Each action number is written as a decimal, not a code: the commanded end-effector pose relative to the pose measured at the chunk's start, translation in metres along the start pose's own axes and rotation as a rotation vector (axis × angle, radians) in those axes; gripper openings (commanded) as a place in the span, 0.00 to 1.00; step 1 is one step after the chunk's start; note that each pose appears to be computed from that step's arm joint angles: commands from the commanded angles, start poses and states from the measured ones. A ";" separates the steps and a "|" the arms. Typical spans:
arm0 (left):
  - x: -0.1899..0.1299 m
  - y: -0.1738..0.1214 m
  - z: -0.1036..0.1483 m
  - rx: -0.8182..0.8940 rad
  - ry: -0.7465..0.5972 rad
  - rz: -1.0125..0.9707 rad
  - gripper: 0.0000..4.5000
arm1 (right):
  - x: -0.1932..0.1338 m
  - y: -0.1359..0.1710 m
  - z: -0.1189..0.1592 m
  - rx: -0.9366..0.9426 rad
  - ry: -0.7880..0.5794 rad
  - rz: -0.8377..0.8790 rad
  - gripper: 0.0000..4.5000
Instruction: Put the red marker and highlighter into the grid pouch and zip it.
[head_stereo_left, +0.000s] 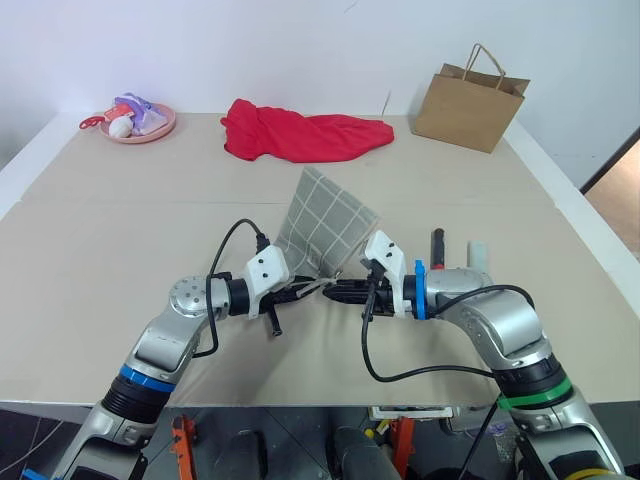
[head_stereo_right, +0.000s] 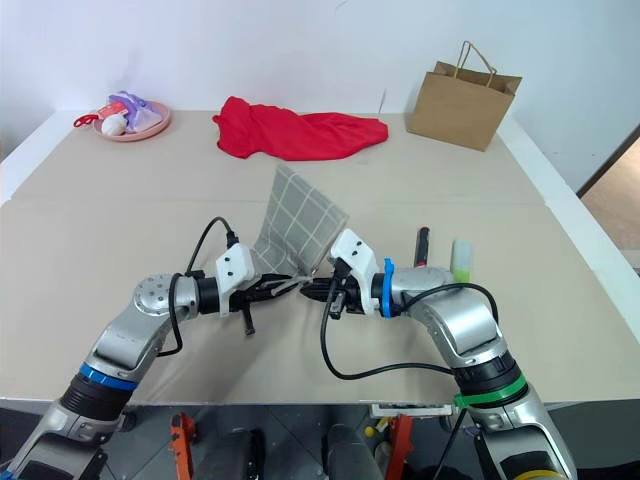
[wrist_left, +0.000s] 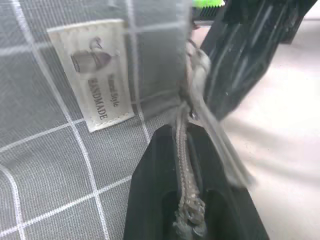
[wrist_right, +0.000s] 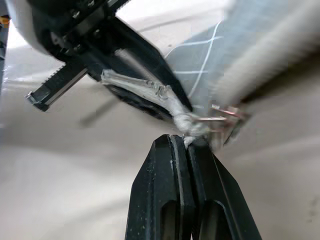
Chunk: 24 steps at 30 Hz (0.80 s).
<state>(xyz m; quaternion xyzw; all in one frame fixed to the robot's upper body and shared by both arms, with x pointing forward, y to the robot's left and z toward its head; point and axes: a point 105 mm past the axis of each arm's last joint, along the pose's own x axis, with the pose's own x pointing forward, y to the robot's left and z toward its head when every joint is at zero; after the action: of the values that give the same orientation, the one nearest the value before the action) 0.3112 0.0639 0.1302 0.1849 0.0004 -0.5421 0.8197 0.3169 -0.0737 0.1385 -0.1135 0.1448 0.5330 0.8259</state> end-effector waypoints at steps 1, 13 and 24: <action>-0.003 -0.004 0.023 0.042 -0.078 -0.009 0.00 | -0.013 -0.029 0.012 -0.039 -0.020 -0.125 0.01; -0.002 -0.007 0.025 0.031 -0.085 -0.017 0.00 | -0.010 0.000 0.006 -0.027 -0.016 0.013 0.01; 0.002 -0.010 0.027 0.026 -0.093 -0.036 0.00 | -0.005 0.022 0.000 -0.017 0.002 0.082 0.01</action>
<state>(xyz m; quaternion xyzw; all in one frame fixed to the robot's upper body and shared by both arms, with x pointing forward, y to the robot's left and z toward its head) 0.3037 0.0603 0.1382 0.1749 -0.0110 -0.5515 0.8156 0.3059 -0.0810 0.1328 -0.1110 0.1650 0.5378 0.8193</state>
